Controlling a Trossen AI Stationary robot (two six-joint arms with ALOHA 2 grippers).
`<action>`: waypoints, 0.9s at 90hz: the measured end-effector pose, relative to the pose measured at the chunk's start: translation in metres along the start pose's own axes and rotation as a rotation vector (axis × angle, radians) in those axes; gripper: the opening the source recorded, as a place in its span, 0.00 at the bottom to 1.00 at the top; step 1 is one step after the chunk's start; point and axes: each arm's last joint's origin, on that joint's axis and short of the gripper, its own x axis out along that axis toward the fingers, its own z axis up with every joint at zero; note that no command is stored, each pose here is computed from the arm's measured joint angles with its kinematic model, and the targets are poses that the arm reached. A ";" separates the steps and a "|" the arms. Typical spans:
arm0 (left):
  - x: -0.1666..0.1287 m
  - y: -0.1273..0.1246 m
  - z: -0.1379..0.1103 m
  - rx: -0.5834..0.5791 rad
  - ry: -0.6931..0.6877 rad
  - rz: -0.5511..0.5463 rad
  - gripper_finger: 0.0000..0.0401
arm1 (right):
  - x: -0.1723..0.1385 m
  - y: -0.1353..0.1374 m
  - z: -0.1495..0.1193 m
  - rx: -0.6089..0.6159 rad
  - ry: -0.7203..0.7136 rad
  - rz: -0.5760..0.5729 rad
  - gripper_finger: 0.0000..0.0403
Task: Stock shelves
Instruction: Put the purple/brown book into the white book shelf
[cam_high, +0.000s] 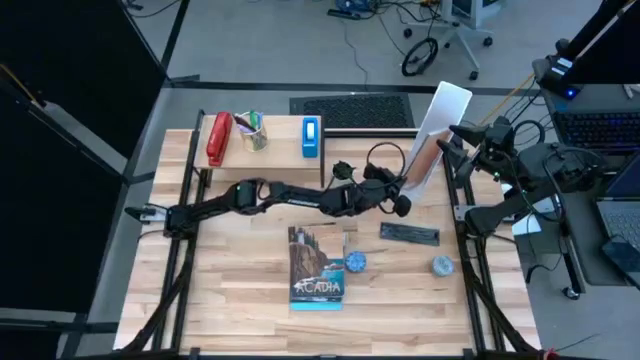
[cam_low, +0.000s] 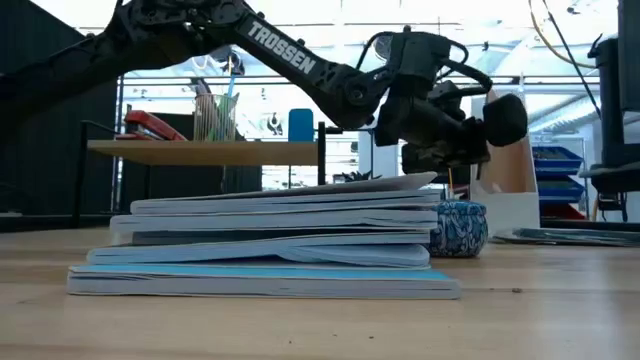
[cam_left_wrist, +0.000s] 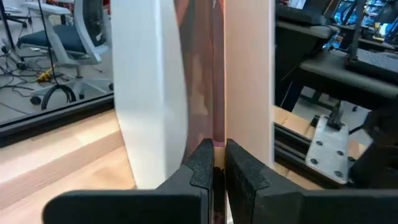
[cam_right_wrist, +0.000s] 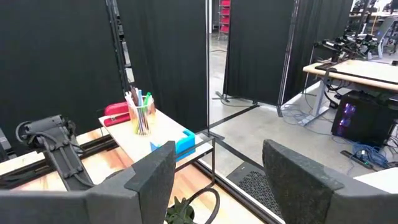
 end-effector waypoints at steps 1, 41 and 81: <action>0.000 0.001 0.000 -0.001 0.000 -0.004 0.02 | 0.000 0.000 0.000 0.000 0.000 0.000 0.54; 0.007 0.010 -0.009 0.075 -0.007 -0.012 0.02 | 0.005 0.008 -0.009 -0.074 0.078 0.032 0.54; 0.010 0.011 -0.012 0.042 -0.076 -0.062 0.02 | 0.020 0.030 -0.022 -0.187 0.165 0.006 0.55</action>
